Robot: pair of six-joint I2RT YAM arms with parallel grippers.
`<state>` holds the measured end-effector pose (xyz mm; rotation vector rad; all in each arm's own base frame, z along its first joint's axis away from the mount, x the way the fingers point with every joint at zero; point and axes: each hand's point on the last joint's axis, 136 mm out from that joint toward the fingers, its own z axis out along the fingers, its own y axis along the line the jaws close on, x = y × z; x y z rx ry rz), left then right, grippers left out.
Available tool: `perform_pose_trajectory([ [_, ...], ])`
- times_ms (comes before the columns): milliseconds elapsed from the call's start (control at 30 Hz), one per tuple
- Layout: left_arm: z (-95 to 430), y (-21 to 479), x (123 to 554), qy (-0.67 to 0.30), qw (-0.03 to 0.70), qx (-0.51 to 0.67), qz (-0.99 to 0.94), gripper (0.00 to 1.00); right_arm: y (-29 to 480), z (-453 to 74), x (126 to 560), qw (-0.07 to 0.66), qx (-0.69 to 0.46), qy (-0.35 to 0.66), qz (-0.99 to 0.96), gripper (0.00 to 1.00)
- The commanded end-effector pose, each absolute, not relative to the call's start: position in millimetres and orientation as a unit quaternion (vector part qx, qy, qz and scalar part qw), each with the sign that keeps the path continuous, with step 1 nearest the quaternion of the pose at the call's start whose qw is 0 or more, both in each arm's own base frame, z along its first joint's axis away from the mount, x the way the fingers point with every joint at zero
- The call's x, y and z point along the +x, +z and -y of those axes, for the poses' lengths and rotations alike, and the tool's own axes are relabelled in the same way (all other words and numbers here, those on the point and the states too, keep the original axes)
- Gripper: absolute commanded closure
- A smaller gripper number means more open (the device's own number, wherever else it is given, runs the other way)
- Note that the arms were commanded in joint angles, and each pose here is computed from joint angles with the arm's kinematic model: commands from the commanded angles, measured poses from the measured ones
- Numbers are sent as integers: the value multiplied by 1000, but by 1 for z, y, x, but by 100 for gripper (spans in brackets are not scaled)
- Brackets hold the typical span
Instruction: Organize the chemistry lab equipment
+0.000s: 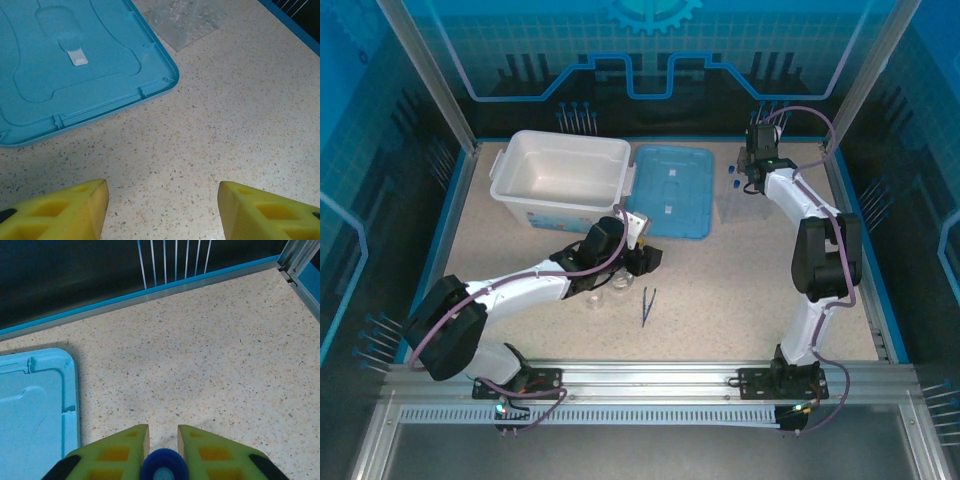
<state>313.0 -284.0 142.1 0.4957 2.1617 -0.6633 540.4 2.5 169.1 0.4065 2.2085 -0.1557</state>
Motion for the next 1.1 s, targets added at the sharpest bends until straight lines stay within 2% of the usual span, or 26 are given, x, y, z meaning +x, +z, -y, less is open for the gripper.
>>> perform_pose_trajectory([
  [0,278,143,314,-257,405,189,-857,39,171,2,541,434,166,-64,-883,75],
  [333,275,148,313,-256,410,188,-855,39,183,-4,537,440,162,-55,-882,72],
  [733,273,151,313,-253,411,183,-856,39,259,-14,497,488,165,-6,-857,69],
  [1067,263,156,314,-233,423,175,-858,39,302,-81,446,509,86,47,-855,60],
])
